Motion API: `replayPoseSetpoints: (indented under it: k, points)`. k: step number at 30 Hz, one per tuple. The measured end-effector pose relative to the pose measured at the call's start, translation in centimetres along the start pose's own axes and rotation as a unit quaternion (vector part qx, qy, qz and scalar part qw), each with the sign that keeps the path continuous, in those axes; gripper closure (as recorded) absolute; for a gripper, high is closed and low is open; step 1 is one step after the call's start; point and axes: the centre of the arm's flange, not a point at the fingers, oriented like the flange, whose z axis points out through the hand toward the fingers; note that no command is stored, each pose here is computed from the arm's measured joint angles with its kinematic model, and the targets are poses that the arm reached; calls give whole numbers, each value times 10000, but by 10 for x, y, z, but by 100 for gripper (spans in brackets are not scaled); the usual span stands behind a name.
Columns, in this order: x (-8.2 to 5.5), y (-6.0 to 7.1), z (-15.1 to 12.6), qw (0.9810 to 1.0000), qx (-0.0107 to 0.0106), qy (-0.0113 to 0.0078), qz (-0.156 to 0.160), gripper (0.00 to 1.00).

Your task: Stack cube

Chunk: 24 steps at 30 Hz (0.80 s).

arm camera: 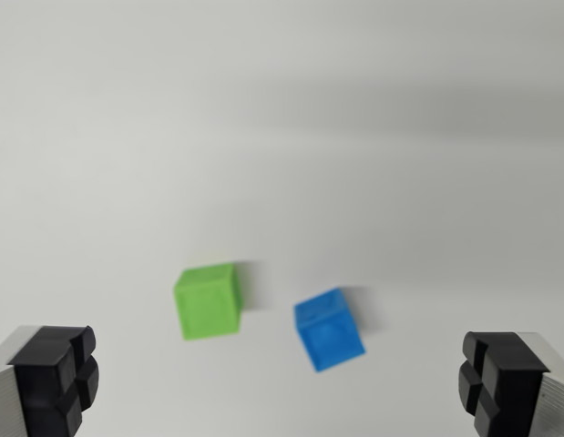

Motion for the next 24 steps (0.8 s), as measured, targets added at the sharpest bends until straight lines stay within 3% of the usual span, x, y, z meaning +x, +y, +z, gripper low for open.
replayPoseSetpoints:
  k: [13, 24]
  points:
    - [0, 0, 0, 10000, 0, 0, 0, 0]
    - [-2, 1, 7, 10000, -18, -21, -10, 0]
